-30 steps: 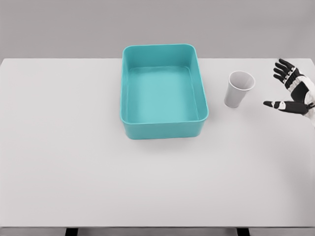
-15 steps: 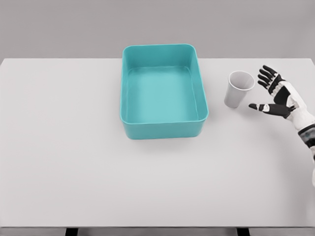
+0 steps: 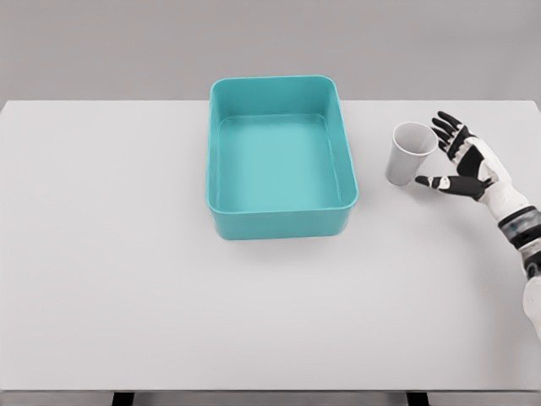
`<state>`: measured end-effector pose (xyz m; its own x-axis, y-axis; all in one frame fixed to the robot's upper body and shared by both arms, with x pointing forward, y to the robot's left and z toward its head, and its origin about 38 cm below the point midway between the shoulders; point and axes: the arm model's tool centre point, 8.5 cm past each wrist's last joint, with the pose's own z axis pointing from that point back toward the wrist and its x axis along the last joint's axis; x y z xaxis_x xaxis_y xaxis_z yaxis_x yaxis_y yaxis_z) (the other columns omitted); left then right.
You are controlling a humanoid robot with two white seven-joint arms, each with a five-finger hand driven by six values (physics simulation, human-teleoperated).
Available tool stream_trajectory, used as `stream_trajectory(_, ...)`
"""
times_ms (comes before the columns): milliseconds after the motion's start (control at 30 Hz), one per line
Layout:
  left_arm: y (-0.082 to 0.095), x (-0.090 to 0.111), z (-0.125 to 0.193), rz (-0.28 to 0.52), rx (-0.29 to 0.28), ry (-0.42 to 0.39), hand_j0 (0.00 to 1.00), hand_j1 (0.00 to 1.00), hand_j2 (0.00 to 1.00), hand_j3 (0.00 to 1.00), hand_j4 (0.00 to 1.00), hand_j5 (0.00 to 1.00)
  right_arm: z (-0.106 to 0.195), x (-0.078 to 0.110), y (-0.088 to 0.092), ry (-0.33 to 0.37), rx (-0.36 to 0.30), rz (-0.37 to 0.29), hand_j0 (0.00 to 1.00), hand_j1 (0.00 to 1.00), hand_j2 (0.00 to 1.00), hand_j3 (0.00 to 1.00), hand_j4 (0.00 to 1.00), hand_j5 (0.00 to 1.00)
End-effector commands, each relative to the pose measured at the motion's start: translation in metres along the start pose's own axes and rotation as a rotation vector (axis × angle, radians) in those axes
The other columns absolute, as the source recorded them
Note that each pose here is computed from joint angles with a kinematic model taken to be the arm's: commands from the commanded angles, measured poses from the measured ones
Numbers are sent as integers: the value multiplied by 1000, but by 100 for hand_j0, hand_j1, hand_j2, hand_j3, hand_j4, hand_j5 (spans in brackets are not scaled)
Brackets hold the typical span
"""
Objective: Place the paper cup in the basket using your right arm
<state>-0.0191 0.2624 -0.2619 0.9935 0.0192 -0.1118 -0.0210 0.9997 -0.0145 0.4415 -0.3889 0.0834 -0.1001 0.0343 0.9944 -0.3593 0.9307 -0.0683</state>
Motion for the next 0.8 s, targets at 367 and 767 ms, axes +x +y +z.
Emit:
stream_trajectory(367, 0, 0, 0, 0, 0, 0, 100, 100, 100, 100, 100, 100, -4, -5, 6, 7, 6, -17, 100, 100, 100, 100, 100, 100)
stream_trajectory(767, 0, 0, 0, 0, 0, 0, 100, 100, 100, 100, 100, 100, -8, -14, 6, 54, 10, -37, 100, 100, 100, 100, 100, 100)
